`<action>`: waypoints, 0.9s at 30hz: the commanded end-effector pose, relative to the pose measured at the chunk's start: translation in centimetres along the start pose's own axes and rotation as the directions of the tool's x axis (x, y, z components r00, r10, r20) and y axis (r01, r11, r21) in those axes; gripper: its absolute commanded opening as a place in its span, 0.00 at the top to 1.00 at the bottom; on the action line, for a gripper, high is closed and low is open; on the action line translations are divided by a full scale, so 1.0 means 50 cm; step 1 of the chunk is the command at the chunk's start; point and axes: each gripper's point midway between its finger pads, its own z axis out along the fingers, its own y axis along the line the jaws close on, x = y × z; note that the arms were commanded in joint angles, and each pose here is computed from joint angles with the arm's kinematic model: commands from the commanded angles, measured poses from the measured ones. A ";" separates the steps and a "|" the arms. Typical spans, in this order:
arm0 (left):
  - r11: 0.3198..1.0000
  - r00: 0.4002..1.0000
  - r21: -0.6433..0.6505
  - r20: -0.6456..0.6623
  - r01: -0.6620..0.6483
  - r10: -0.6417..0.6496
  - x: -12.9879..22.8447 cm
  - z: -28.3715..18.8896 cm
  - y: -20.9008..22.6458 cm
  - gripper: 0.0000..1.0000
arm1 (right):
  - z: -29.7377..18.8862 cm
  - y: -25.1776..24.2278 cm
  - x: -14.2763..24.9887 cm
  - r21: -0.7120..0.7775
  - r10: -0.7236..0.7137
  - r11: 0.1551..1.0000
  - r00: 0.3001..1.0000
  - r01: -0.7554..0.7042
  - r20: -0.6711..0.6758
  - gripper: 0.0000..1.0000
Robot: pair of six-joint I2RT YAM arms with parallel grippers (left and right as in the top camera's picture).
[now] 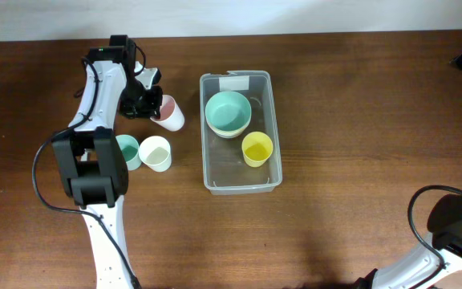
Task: Pack container
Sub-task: 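Grasp the pink cup with the left gripper and place it in container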
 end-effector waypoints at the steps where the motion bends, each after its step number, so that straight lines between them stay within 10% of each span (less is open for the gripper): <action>1: 1.000 0.993 -0.008 0.114 -0.029 0.030 -0.039 -0.111 -0.020 0.98 | 0.003 -0.003 -0.003 0.003 0.000 1.000 1.000 0.000 0.002 0.01; 11: 0.961 0.909 -0.026 0.317 -0.277 0.270 0.026 -0.407 -0.290 0.98 | 0.003 -0.003 -0.003 0.003 0.000 1.000 1.000 0.000 0.002 0.01; 18: 0.862 0.848 -0.069 0.156 -0.502 0.506 0.133 -0.325 -0.481 0.98 | 0.003 -0.003 -0.003 0.003 0.000 1.000 1.000 0.000 0.002 0.01; 27: 0.802 0.813 -0.161 -0.003 -0.576 0.583 0.150 -0.166 -0.509 0.97 | 0.003 -0.003 -0.003 0.003 0.000 1.000 1.000 0.000 0.002 0.01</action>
